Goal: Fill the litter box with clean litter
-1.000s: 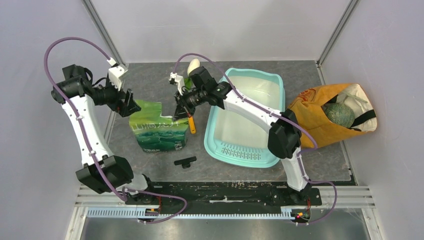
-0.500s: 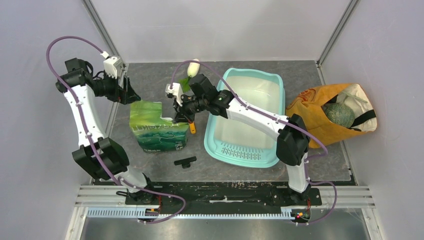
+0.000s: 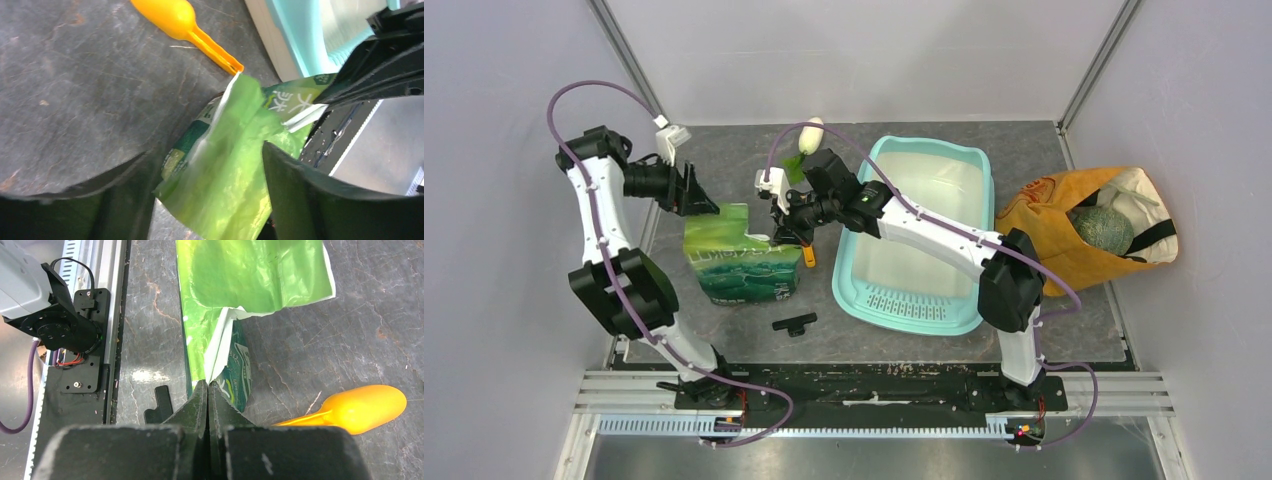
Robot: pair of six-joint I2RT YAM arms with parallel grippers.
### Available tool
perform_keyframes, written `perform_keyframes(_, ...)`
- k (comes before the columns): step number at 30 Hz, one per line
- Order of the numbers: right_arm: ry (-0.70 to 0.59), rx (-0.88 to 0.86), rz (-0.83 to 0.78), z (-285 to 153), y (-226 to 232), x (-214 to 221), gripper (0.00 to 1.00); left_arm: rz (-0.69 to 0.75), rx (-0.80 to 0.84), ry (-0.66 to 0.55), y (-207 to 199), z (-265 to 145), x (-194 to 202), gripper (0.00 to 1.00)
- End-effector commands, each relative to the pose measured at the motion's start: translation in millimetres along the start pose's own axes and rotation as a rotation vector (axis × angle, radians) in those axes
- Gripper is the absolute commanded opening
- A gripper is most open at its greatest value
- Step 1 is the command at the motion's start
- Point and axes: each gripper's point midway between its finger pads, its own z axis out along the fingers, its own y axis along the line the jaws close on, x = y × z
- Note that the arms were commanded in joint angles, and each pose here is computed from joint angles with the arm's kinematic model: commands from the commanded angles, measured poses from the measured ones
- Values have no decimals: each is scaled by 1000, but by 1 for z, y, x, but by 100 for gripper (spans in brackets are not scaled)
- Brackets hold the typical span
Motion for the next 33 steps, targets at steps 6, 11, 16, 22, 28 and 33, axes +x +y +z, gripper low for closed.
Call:
perform_keyframes(6, -43, 57, -70, -15, -6, -22, 0, 178, 47, 118, -56, 0, 24, 45)
perform_keyframes(11, -44, 132, -24, -11, -22, -23, 0, 237, 7, 125, -55, -8, 17, 2)
perform_keyframes(16, -83, 204, 21, -5, -40, -38, 0, 390, -51, -10, -71, -32, -23, 2)
perform_keyframes(22, -174, 329, 65, -12, -65, -79, 0, 642, -144, -171, -96, -69, -62, 2)
perform_keyframes(28, -116, 316, 130, 8, -69, -57, 0, 750, -114, -46, -82, -52, -18, 2)
perform_keyframes(33, -44, 276, 190, 23, -62, -27, 0, 792, -97, 62, -56, -36, 16, 2)
